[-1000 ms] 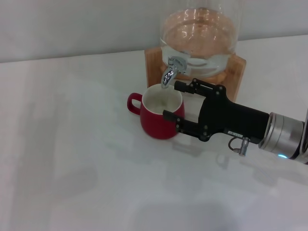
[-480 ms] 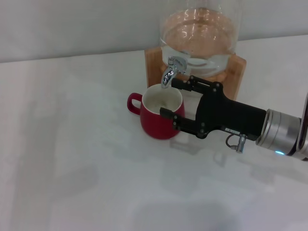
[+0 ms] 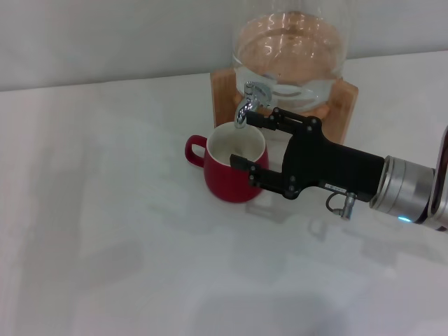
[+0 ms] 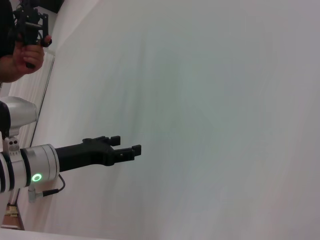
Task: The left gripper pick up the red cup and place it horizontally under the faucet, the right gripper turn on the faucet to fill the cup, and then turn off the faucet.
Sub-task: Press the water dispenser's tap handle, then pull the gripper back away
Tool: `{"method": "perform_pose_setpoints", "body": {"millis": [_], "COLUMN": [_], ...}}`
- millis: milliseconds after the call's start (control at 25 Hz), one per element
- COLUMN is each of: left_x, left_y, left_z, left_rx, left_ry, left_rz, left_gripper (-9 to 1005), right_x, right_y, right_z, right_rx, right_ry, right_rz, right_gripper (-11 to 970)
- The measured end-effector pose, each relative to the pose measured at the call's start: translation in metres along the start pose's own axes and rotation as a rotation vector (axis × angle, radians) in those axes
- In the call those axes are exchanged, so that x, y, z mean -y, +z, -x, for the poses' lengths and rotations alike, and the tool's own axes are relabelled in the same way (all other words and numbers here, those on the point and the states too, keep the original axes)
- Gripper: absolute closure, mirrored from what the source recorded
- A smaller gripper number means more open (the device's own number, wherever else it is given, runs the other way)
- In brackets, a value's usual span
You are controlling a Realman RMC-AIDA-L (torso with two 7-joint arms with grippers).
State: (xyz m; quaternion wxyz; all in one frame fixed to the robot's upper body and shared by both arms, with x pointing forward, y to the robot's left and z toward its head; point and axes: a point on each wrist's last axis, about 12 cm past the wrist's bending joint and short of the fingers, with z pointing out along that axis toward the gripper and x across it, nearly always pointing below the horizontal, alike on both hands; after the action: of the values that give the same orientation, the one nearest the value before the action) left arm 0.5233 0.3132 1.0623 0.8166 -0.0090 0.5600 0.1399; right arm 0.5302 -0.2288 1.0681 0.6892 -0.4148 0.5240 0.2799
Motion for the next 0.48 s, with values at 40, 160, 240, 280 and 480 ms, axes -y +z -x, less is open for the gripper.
{"method": "perform_pose_setpoints", "body": {"millis": [40,160,240,280,480], "left_x": [0.0000,0.0001,0.0001,0.0001,0.0009], "left_y": [0.0000,0.0001,0.0001,0.0001,-0.0003], "left_z": [0.0000,0.0000,0.0000,0.0000,0.0000], "left_rx": [0.000,0.000,0.000,0.000,-0.001], "left_ry": [0.000,0.000,0.000,0.000,-0.002], "left_rz": [0.000,0.000,0.000,0.000,-0.001], "left_gripper": [112,112,112,112,112], "right_x": [0.0000,0.0001,0.0003,0.0005,0.0022], "right_y": [0.0000,0.0000,0.0001,0.0003,0.0023], "right_z": [0.0000,-0.0001,-0.0006,-0.0008,-0.0010], "right_rx": [0.000,-0.001,-0.006,-0.007,-0.013], "right_ry": [0.000,0.000,0.000,0.000,-0.004], "right_rz": [0.000,0.000,-0.002,-0.003,-0.004], "right_gripper": [297,297,297,297,297]}}
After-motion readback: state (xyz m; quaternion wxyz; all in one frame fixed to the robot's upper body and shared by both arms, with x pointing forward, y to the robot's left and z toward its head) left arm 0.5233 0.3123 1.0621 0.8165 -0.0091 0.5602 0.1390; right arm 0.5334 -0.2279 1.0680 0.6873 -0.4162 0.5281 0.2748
